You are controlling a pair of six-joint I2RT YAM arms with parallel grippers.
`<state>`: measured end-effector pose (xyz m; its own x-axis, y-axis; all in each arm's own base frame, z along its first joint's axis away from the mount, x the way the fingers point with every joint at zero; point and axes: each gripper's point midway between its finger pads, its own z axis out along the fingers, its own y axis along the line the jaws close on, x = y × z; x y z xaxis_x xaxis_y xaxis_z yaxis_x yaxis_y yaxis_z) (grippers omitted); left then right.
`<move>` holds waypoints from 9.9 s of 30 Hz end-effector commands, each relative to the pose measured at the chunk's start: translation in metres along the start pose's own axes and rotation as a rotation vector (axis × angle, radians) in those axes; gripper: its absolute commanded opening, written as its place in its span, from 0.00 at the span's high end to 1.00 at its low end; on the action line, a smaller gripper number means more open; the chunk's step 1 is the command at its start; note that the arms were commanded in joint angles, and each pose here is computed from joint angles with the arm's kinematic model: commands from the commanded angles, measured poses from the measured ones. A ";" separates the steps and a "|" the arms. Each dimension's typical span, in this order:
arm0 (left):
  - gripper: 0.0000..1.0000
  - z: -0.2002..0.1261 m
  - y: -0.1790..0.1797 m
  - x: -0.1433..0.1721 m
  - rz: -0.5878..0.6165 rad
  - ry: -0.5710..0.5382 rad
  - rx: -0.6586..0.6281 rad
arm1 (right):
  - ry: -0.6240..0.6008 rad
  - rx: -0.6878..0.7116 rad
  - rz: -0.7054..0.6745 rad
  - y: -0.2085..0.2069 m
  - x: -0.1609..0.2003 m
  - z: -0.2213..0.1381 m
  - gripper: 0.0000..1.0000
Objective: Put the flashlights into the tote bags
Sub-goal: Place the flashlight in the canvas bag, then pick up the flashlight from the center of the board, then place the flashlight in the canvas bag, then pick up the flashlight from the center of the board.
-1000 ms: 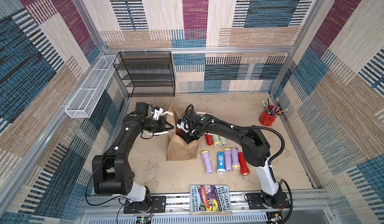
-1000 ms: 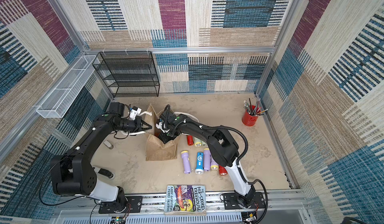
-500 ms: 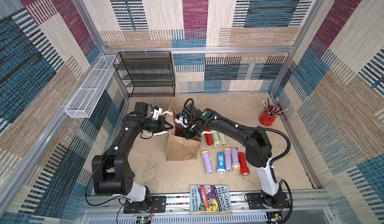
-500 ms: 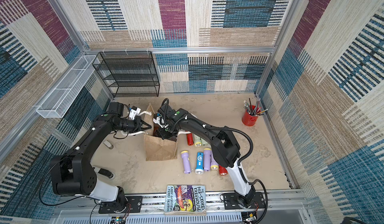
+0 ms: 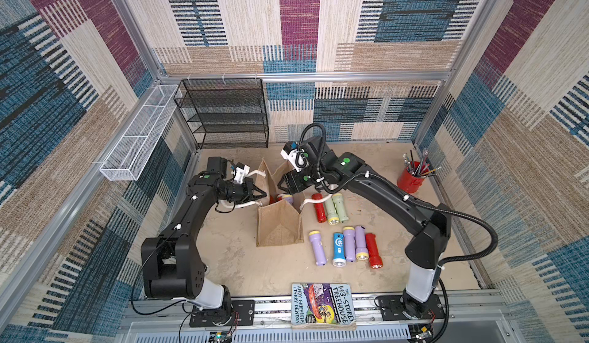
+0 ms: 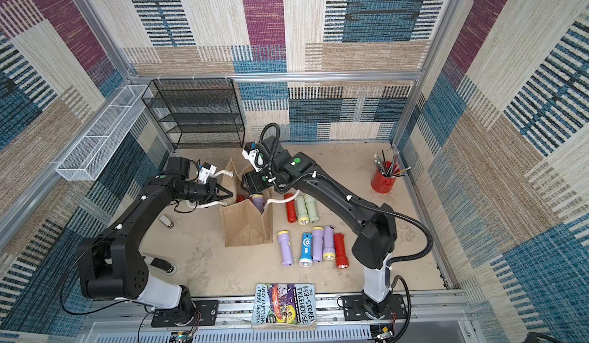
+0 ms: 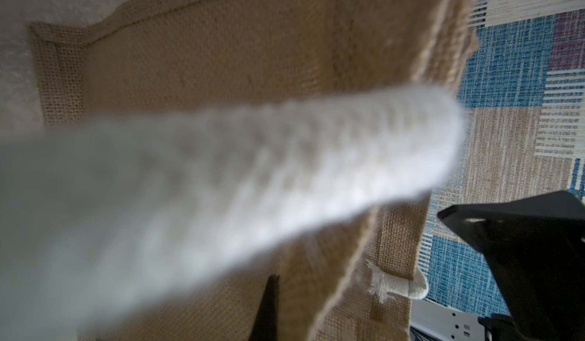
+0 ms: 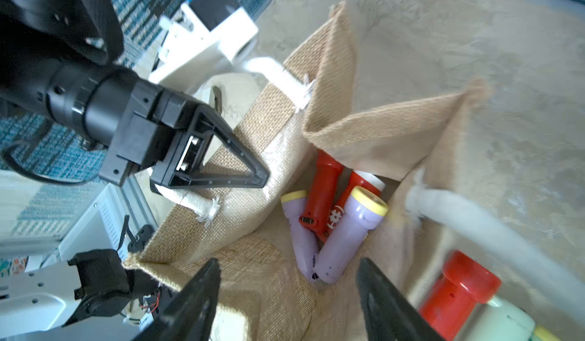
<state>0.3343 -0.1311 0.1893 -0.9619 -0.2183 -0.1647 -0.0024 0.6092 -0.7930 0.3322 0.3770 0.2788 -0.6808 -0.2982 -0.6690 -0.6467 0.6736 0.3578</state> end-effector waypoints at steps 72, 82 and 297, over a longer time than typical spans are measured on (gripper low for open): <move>0.97 0.007 0.005 0.001 -0.019 0.025 0.016 | 0.341 0.632 0.818 -0.208 0.340 -0.073 0.45; 0.97 0.007 0.006 0.002 -0.025 0.029 0.017 | 0.396 0.671 0.788 -0.208 0.350 -0.068 0.46; 0.97 -0.011 -0.004 -0.013 -0.054 -0.049 0.181 | 0.266 0.495 0.451 -0.235 0.218 0.012 0.41</move>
<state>0.3442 -0.1232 0.1993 -0.9479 -0.2972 -0.1145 -0.0299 0.4407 -0.8971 0.3331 0.1684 0.0425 -0.9540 -0.0272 -0.2987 -0.1010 0.9669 0.2344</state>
